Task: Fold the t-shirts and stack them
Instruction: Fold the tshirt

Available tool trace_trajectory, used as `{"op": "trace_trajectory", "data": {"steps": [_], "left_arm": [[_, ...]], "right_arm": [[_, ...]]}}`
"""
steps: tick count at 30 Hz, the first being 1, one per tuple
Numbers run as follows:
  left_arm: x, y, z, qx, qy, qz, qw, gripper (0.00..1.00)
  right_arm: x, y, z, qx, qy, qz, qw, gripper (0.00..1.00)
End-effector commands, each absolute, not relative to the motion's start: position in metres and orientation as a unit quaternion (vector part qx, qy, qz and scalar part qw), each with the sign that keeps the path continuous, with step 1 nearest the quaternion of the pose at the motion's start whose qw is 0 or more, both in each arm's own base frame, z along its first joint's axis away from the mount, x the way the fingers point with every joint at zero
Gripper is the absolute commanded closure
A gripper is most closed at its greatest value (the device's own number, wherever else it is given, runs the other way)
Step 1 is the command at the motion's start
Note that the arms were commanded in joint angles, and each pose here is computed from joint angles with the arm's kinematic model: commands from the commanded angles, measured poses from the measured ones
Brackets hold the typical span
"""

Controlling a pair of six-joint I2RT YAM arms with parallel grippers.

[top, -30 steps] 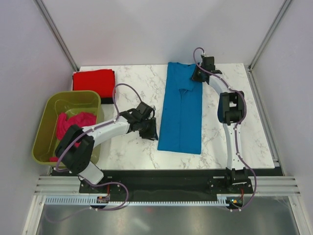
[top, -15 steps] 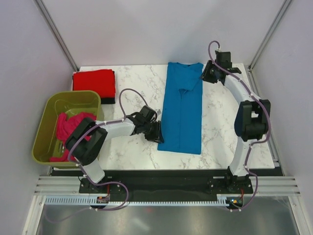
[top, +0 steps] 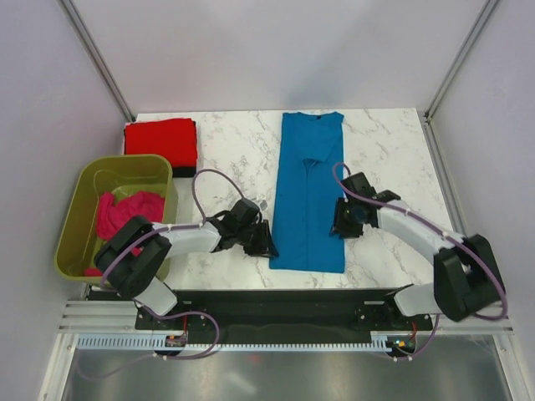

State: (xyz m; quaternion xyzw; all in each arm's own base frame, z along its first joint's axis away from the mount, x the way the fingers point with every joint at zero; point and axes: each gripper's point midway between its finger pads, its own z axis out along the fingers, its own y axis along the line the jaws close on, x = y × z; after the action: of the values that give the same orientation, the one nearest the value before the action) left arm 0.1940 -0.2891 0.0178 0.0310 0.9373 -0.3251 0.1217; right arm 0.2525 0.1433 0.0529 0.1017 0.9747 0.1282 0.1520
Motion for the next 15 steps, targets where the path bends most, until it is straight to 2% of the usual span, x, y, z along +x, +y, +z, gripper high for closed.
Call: {"op": "trace_trajectory", "data": {"steps": [1,9,15], "left_arm": [[0.157,-0.251,-0.011,-0.008,0.967,-0.240,0.088,0.69],[0.148,-0.250,0.031,-0.014,0.958,-0.259,0.122,0.64],[0.148,-0.244,0.041,-0.003,0.960,-0.246,0.131,0.59]], "right_arm": [[0.226,0.142,0.066,0.133,0.966,0.137,0.175,0.58],[0.146,0.143,0.044,0.146,0.968,0.152,0.139,0.58],[0.127,0.151,0.038,0.159,0.962,0.179,0.134,0.58]]}}
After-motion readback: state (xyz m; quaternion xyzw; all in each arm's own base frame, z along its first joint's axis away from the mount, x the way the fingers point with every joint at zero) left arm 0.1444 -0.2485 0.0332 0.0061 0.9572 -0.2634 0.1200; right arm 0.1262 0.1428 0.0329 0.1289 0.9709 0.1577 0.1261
